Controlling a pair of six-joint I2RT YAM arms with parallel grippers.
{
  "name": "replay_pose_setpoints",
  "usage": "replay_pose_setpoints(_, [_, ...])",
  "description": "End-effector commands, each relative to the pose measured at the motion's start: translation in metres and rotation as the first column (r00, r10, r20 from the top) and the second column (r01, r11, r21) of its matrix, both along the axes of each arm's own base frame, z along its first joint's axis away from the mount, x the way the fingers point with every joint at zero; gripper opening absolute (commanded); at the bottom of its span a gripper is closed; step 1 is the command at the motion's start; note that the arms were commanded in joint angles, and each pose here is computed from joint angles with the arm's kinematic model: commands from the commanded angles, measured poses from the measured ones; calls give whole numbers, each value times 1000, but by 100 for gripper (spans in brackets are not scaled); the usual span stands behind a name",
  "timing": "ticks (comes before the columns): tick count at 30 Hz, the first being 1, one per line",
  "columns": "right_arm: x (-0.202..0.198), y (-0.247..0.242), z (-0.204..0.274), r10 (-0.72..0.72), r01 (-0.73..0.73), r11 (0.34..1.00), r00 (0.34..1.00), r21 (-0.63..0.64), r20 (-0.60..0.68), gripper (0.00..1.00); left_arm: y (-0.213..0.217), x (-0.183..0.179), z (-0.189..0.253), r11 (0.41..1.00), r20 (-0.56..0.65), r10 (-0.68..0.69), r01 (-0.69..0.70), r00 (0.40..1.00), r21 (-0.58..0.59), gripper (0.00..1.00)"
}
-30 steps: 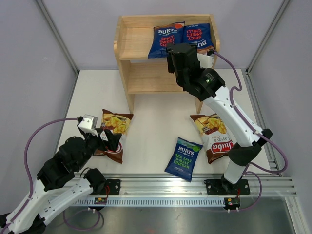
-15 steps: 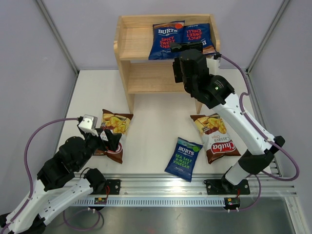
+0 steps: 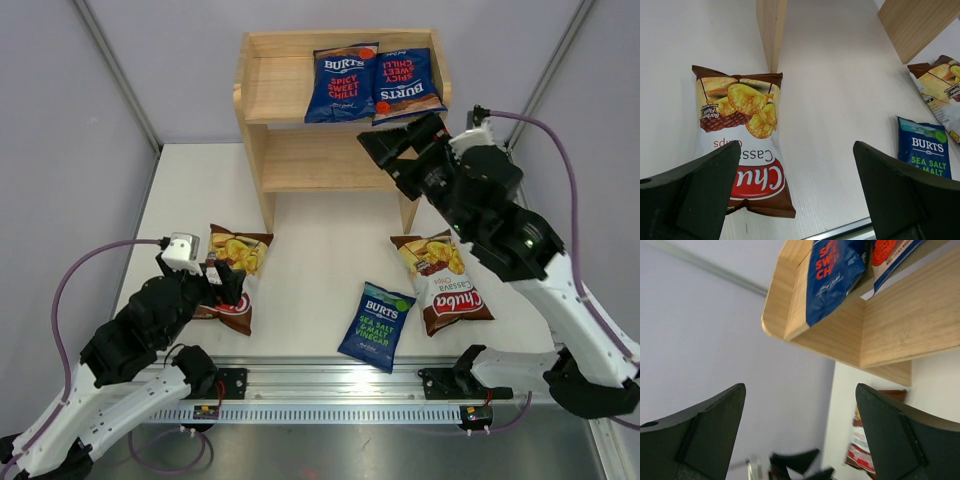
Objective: Place and organize the chips bags onto the shelf
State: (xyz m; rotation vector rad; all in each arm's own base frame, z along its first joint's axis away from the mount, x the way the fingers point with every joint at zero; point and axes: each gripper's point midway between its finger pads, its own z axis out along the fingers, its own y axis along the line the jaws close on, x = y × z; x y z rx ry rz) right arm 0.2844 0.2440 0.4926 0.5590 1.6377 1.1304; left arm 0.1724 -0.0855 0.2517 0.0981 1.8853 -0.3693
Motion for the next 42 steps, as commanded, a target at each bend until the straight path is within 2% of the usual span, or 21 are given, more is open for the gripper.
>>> replay_pose_setpoints(1, [-56,-11,-7,250,-209,935,962,-285,113,100,2,6,11,999,10,39,-38,999,-10,99])
replay_pose_setpoints(3, [-74,-35,-40,268,-223,879,962,-421,50,100,-6,3,12,1000,1,-10,10,1000,-18,99])
replay_pose_setpoints(5, [-83,-52,-62,248,-211,854,969,-476,15,100,-17,0,13,997,-15,-61,61,998,-39,99])
replay_pose_setpoints(6, [-92,-65,-80,239,-202,843,971,-499,10,99,-32,-6,15,988,-32,-126,123,992,-90,99])
replay_pose_setpoints(8, [-99,-78,-93,231,-178,838,972,-516,41,99,-54,-10,9,970,-69,-216,206,974,-132,99])
replay_pose_setpoints(10, [-108,-107,-107,148,-82,868,984,-490,97,99,-87,-21,8,918,-95,-361,335,928,-210,99])
replay_pose_setpoints(11, [-122,-125,-98,114,-40,908,981,-417,155,99,-101,-22,-10,905,-156,-403,366,902,-219,99])
replay_pose_setpoints(12, [-126,-126,-115,118,-51,910,983,-410,139,100,-118,-25,-11,868,-158,-472,426,867,-256,99])
replay_pose_setpoints(13, [-134,-128,-116,136,-66,919,978,-389,156,99,-126,-25,-18,857,-175,-493,440,852,-269,99])
replay_pose_setpoints(16, [-158,-122,-130,240,-178,921,960,-346,146,100,-150,-16,-57,852,-278,-515,449,811,-268,99])
replay_pose_setpoints(18, [-168,-108,-150,344,-289,871,936,-396,74,99,-167,-10,-81,852,-335,-521,457,785,-254,99])
replay_pose_setpoints(22, [-171,-102,-190,386,-373,794,919,-479,-77,99,-205,-14,-105,813,-378,-581,535,721,-229,99])
replay_pose_setpoints(27, [-185,-97,-215,454,-442,773,886,-455,-90,98,-249,-19,-125,749,-403,-653,627,641,-216,99])
replay_pose_setpoints(28, [-187,-96,-217,461,-448,772,883,-451,-87,97,-254,-18,-139,750,-434,-647,626,627,-214,99])
replay_pose_setpoints(34, [-197,-96,-222,489,-467,786,870,-405,-52,95,-289,-3,-164,759,-477,-637,599,606,-253,98])
replay_pose_setpoints(36, [-202,-96,-219,501,-475,790,865,-388,-38,94,-294,6,-176,785,-496,-603,574,625,-232,94])
replay_pose_setpoints(42, [-205,-92,-225,524,-504,778,850,-376,-57,94,-311,2,-197,787,-532,-590,579,608,-211,86])
